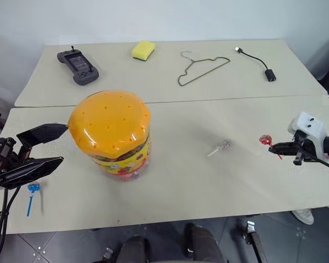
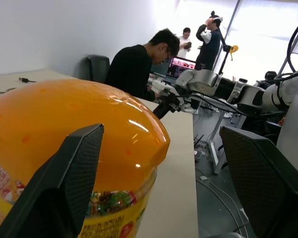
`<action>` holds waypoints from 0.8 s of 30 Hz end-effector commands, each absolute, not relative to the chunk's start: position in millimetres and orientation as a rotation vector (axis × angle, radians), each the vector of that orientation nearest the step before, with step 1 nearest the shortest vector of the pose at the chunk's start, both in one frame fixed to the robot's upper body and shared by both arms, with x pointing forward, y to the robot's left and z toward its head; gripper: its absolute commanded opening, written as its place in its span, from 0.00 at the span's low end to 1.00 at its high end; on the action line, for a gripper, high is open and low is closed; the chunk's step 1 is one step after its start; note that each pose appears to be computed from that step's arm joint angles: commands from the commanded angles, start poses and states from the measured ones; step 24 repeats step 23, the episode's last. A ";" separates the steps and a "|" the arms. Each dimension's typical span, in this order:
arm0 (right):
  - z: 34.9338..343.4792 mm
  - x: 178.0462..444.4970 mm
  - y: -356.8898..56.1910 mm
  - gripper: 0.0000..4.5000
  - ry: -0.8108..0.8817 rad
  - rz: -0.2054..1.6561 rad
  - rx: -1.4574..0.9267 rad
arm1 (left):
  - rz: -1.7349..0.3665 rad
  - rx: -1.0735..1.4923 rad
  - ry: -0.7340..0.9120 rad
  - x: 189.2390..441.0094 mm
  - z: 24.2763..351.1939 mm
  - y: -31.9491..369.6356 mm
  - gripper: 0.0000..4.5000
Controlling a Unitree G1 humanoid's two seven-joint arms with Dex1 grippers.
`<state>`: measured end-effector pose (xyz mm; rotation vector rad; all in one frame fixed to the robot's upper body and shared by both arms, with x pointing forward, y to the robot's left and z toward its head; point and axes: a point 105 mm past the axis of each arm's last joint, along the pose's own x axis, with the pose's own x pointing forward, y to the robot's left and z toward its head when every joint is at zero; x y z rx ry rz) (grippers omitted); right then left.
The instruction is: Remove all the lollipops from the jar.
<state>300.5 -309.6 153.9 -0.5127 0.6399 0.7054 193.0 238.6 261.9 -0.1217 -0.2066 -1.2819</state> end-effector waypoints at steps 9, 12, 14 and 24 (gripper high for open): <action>204.1 292.3 -270.5 0.81 0.050 0.882 -0.519 | -0.914 -0.061 -0.149 205.0 242.1 293.2 0.88; 215.7 283.3 -230.1 0.99 -0.144 0.998 -0.432 | -0.708 0.020 -0.050 218.6 213.3 317.7 0.88; 213.3 280.8 -211.6 0.99 -0.177 1.049 -0.419 | -0.601 0.038 0.048 224.9 192.1 328.8 0.88; 170.2 304.5 -137.9 0.99 -0.224 1.160 -0.410 | -0.515 0.189 0.018 247.5 155.8 270.7 0.88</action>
